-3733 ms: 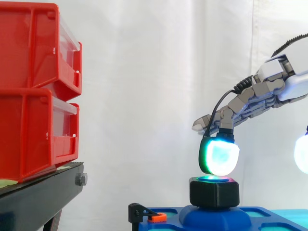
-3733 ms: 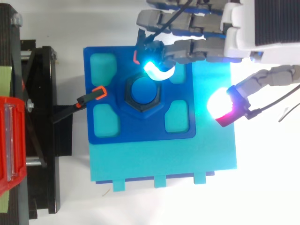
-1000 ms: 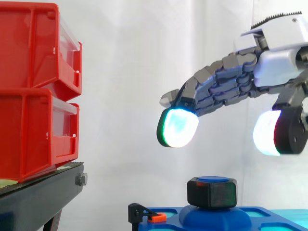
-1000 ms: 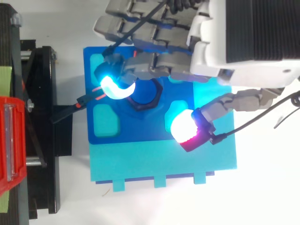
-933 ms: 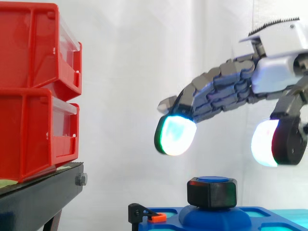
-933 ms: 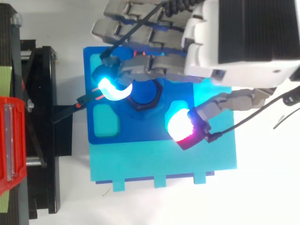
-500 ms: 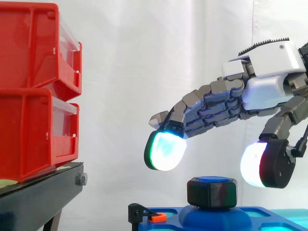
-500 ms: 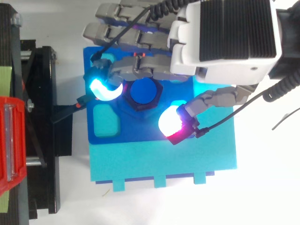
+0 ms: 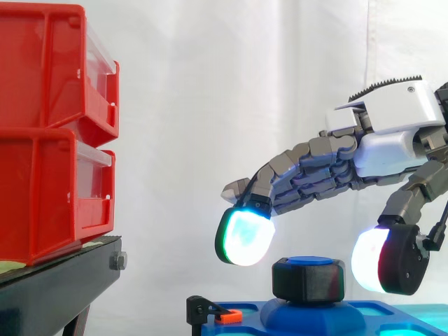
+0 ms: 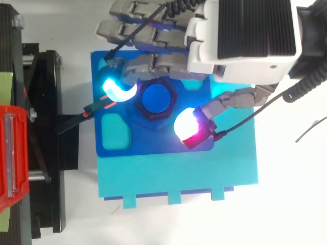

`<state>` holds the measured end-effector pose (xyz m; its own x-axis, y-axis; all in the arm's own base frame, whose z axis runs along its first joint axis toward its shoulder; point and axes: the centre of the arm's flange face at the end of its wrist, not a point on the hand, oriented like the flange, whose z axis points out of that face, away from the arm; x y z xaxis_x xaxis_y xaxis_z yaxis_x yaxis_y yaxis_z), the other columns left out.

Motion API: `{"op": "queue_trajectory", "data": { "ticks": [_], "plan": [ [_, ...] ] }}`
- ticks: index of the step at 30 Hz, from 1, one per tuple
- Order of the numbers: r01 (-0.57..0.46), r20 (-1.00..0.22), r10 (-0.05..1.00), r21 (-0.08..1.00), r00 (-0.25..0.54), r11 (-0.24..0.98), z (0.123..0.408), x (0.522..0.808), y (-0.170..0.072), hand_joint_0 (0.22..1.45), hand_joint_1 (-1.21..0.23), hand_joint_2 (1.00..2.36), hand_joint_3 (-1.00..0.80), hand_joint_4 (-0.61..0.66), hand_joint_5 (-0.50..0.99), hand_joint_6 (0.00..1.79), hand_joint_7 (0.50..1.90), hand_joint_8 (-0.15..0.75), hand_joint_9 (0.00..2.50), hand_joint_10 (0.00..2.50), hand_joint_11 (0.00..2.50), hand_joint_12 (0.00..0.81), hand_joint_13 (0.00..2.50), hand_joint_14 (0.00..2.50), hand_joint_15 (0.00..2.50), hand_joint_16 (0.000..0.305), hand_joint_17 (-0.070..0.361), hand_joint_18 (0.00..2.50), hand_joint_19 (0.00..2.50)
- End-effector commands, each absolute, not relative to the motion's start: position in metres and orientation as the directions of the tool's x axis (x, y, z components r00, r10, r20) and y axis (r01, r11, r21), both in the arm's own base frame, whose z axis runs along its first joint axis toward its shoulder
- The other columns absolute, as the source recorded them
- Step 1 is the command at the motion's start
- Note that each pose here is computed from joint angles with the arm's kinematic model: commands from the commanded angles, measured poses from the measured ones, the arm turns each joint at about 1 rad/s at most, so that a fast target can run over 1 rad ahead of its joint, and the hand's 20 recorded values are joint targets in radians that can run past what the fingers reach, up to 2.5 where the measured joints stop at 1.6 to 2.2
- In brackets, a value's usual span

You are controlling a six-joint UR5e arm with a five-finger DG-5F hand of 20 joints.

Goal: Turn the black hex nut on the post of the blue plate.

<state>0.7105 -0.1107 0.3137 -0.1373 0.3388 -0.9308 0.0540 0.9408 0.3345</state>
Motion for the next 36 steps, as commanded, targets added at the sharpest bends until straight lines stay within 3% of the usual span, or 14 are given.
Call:
{"op": "queue_trajectory", "data": {
  "ticks": [1,36],
  "plan": [
    [0.055,-0.93,0.339,0.335,-0.142,0.941,0.313,0.709,-0.113,0.42,-0.91,1.0,-0.5,0.06,-0.3,0.5,0.66,0.132,0.0,0.0,0.0,0.315,0.0,0.0,0.0,0.044,0.099,0.0,0.12],
    [0.073,-0.922,0.344,0.336,-0.178,0.939,0.31,0.702,-0.129,0.42,-0.86,1.0,-0.5,0.1,-0.3,0.5,0.68,0.139,0.0,0.0,0.0,0.315,0.0,0.0,0.0,0.044,0.1,0.0,0.12]
  ]
}}
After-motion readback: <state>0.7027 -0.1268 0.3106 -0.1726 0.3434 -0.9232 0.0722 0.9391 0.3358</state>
